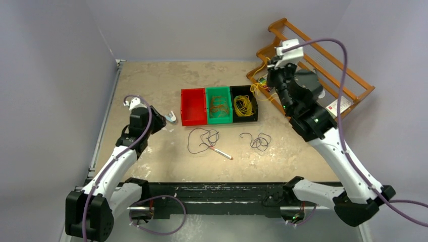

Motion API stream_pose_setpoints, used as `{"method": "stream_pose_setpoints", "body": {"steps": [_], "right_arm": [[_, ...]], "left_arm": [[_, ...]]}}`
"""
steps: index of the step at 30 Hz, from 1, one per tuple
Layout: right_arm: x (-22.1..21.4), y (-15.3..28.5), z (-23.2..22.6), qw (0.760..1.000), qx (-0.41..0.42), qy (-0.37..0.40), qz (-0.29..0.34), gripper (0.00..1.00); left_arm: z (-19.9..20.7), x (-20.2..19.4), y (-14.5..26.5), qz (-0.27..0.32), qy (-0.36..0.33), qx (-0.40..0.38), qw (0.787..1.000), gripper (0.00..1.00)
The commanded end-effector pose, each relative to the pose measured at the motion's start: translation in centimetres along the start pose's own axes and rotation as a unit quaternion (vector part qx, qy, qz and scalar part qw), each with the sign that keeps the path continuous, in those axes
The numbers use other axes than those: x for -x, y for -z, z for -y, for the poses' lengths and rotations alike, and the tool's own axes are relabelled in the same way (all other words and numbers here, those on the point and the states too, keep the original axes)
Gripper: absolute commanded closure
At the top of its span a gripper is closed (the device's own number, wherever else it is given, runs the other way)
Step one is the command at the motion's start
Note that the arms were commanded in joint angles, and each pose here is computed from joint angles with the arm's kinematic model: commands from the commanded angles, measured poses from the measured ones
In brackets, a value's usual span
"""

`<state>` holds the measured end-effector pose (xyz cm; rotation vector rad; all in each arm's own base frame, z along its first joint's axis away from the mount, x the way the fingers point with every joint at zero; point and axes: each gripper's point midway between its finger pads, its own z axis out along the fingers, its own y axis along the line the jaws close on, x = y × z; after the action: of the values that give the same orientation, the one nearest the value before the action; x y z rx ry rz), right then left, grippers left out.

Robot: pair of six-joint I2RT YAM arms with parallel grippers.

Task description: Untangle the cables

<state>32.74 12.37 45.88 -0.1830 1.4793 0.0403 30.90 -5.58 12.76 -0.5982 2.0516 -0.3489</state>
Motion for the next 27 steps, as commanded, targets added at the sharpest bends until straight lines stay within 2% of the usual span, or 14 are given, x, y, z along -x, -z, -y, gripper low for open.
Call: {"method": "stream_pose_setpoints", "body": {"steps": [1, 12, 27], "right_arm": [[0.7, -1.1, -0.8, 0.999, 0.013, -0.028, 0.009, 1.0], [-3.2, -5.4, -1.2, 0.999, 0.018, -0.035, -0.021, 1.0], [-12.2, -9.0, -1.6, 0.994, 0.041, -0.048, -0.092, 1.0]], "left_arm": [[3.0, 3.0, 0.6, 0.024, -0.015, -0.048, 0.998, 0.57], [3.9, 4.0, 1.0, 0.019, -0.023, -0.051, 0.998, 0.56], [4.1, 3.7, 0.8, 0.018, -0.01, -0.058, 0.998, 0.57]]}}
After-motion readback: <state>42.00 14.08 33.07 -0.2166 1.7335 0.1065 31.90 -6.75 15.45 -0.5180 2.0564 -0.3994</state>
